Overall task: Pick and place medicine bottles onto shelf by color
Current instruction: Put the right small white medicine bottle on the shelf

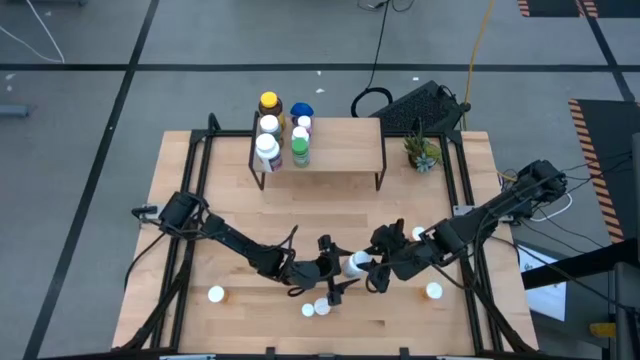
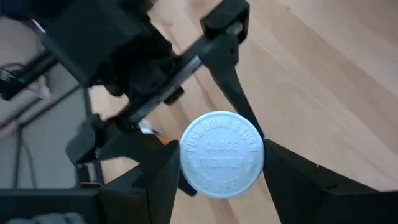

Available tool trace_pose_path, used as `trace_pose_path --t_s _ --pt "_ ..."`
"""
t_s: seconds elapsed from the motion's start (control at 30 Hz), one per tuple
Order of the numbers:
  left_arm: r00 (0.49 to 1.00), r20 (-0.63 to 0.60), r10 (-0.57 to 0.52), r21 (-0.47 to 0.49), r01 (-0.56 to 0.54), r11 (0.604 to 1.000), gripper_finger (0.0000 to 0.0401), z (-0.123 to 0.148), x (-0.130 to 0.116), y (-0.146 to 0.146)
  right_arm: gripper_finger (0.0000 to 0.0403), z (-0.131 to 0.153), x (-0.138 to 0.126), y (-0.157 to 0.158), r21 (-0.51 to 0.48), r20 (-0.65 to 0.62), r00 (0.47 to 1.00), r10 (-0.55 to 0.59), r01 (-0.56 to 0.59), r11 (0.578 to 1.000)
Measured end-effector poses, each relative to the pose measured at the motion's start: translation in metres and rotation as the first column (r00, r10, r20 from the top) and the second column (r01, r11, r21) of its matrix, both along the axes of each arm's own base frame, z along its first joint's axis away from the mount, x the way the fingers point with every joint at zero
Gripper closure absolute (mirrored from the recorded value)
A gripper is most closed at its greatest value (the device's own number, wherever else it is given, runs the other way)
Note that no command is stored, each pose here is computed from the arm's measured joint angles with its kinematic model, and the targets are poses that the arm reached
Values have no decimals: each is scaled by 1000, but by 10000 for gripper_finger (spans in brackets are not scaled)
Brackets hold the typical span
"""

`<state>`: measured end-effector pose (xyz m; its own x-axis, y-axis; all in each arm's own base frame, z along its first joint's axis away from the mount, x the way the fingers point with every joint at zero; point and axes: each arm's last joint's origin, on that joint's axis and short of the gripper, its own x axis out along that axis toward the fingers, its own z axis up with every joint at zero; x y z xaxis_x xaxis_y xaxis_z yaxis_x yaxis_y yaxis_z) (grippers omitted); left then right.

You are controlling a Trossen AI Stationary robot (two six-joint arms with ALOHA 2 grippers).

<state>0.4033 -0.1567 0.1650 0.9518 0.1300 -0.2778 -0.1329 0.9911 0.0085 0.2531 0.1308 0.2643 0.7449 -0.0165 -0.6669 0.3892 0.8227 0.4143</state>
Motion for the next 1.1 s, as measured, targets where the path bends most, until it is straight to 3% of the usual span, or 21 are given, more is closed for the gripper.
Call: trace_pose_path --t_s 0.2,0.43,0.6,0.73,0.8,0.87,1.03,1.1 --pt "1000 -3 23 5 -23 1000 77 0 0 1 200 -16 4 -3 81 50 999 11 -15 997" --pt "999 -30 29 14 -29 999 167 -3 -2 0 200 -23 2 -6 84 67 997 30 -36 996" --pt "999 -26 22 13 -21 1000 194 -1 -2 0 196 -17 -1 -8 -26 91 986 138 -136 990" --pt "994 -50 -95 -56 92 994 183 14 -5 1 177 -5 -5 -8 -176 129 951 280 -256 951" --pt "975 -65 -212 -118 204 972 180 20 -7 2 164 6 -9 -9 -271 169 920 355 -303 914" --pt "937 -32 -349 -193 336 922 183 28 -8 0 149 16 -13 -8 -389 194 872 449 -352 851" --pt "802 92 -590 -262 592 763 194 44 -10 -8 114 37 -24 4 -622 231 670 705 -455 637" --pt "735 137 -664 -262 674 691 189 48 -12 -13 103 38 -26 14 -684 215 563 798 -497 534"
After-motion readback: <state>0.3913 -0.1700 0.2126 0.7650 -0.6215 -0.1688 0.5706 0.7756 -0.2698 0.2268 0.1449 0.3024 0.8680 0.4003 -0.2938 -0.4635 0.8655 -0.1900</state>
